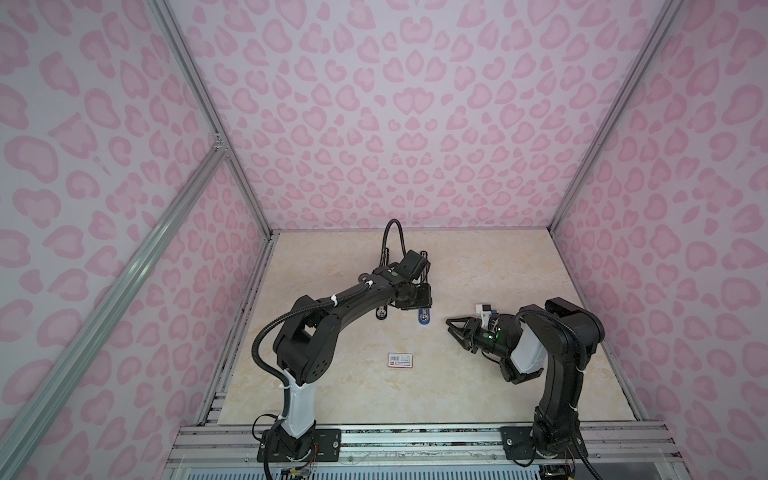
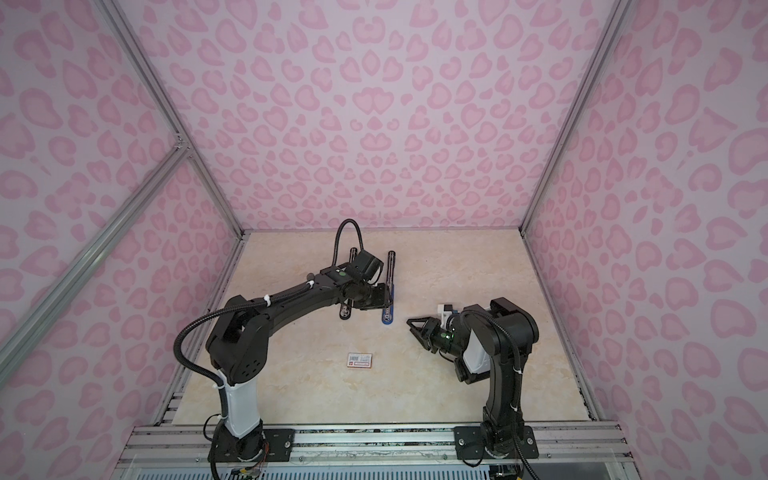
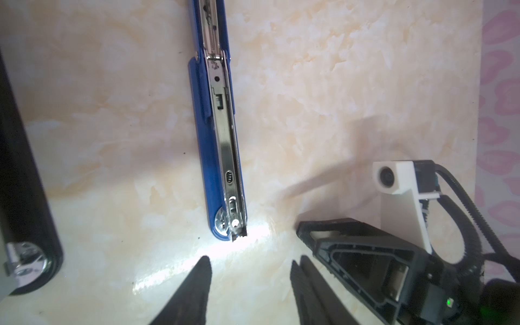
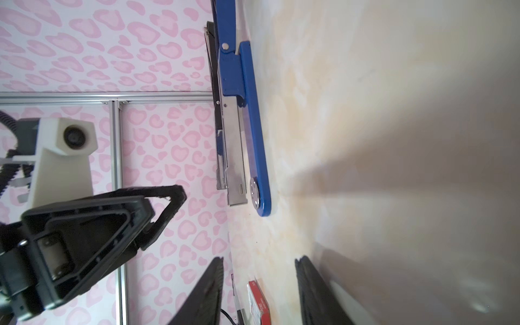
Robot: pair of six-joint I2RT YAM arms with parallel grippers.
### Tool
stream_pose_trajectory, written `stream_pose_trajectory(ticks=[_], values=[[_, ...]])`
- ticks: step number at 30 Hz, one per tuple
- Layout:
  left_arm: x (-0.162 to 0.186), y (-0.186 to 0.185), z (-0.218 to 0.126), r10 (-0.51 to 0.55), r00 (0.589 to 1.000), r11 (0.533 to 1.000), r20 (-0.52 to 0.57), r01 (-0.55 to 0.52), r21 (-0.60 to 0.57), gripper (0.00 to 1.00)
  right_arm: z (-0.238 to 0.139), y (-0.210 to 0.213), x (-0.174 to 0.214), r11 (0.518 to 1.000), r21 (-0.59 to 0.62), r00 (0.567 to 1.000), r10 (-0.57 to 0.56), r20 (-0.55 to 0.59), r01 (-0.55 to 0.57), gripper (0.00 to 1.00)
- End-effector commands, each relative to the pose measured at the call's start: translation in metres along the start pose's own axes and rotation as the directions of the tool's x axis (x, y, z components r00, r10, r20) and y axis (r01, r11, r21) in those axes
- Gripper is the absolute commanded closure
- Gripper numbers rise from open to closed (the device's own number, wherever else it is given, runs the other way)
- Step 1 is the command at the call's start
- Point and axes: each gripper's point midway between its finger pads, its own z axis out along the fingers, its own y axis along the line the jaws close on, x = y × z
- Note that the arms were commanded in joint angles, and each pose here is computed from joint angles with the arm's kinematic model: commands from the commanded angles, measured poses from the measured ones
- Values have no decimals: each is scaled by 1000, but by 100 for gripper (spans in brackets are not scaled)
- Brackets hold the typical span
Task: Load the staples into the stapler
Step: 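Open both grippers and release the flattened blue stapler, then draw both grippers back toward the red staple box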
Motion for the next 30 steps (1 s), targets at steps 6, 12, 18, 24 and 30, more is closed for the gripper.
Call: stream_pose_trajectory(ticks=[6,12,18,24,30], values=[[-1,20,-49,6,991,1000,132,-5,-9,46,-1,-2,-5,962,224,988,-149,-45,155,55],[15,44,-72,-19,984,1000,175,20,-3,46,-9,24,-9,904,302,953,-297,-67,303,55],[28,67,-91,-19,965,1000,261,24,-17,34,-18,44,3,780,399,871,-476,-120,482,54],[50,91,-93,-75,982,996,175,82,-36,17,-30,53,8,683,459,800,-590,-112,568,48],[82,94,-74,-104,994,994,41,102,45,18,-39,61,22,582,480,718,-677,-161,656,42]])
